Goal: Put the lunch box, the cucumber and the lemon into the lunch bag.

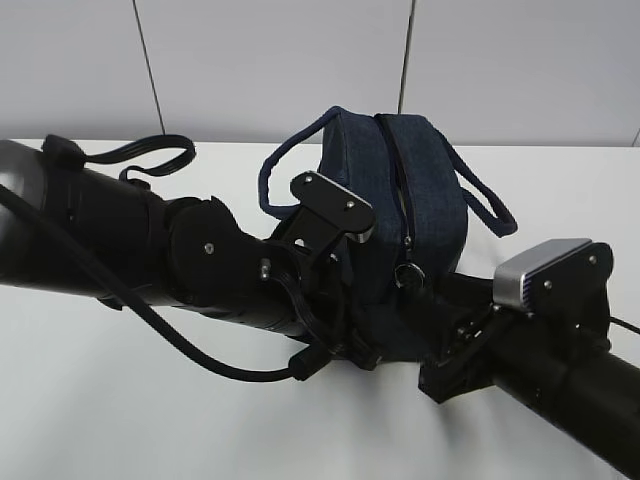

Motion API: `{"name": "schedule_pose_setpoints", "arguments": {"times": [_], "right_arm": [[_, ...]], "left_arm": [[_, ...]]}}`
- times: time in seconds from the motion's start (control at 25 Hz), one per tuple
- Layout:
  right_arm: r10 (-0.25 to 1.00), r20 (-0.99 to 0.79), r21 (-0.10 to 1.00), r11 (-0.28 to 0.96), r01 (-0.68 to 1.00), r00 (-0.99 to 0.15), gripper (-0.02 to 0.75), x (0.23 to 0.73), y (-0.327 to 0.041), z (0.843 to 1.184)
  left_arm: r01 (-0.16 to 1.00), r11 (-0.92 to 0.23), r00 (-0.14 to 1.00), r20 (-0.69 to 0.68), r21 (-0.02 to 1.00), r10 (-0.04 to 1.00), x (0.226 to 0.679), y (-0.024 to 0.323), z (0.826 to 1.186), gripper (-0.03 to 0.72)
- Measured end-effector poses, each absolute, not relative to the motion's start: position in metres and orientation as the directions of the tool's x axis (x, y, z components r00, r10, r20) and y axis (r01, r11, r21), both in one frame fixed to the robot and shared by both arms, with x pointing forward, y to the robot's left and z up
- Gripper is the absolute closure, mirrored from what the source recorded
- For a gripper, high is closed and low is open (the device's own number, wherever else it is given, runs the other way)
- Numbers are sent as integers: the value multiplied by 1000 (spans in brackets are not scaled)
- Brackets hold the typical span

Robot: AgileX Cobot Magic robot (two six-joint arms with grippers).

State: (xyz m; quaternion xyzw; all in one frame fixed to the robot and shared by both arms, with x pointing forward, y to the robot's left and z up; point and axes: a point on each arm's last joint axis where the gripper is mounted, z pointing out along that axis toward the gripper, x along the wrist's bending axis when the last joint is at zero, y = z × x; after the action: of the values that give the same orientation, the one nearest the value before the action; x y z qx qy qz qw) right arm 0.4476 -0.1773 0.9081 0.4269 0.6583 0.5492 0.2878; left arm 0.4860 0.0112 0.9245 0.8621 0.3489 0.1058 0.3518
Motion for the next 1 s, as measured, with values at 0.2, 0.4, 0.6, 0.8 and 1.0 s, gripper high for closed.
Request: {"name": "schedule_pose_setpoints", "arguments": {"times": [0.2, 0.4, 0.6, 0.8, 1.0], "right_arm": [[882, 90, 972, 23, 234, -463, 364, 451, -176, 910], [882, 91, 976, 14, 219, -462, 364, 455, -174, 913], [878, 90, 980, 5, 197, -471, 363, 460, -170, 918], [878, 90, 981, 4, 196, -471, 363, 460, -170, 918], [878, 90, 981, 4, 196, -471, 363, 460, -170, 918]], "left_arm": [[527, -509, 734, -63, 680, 676, 486, 11, 925, 678], [527, -509, 734, -63, 680, 676, 486, 11, 925, 678], [530, -506, 732, -66, 680, 678, 486, 11, 925, 678], [530, -506, 732, -66, 680, 678, 486, 11, 925, 678], [530, -506, 732, -66, 680, 678, 486, 11, 925, 678]]}}
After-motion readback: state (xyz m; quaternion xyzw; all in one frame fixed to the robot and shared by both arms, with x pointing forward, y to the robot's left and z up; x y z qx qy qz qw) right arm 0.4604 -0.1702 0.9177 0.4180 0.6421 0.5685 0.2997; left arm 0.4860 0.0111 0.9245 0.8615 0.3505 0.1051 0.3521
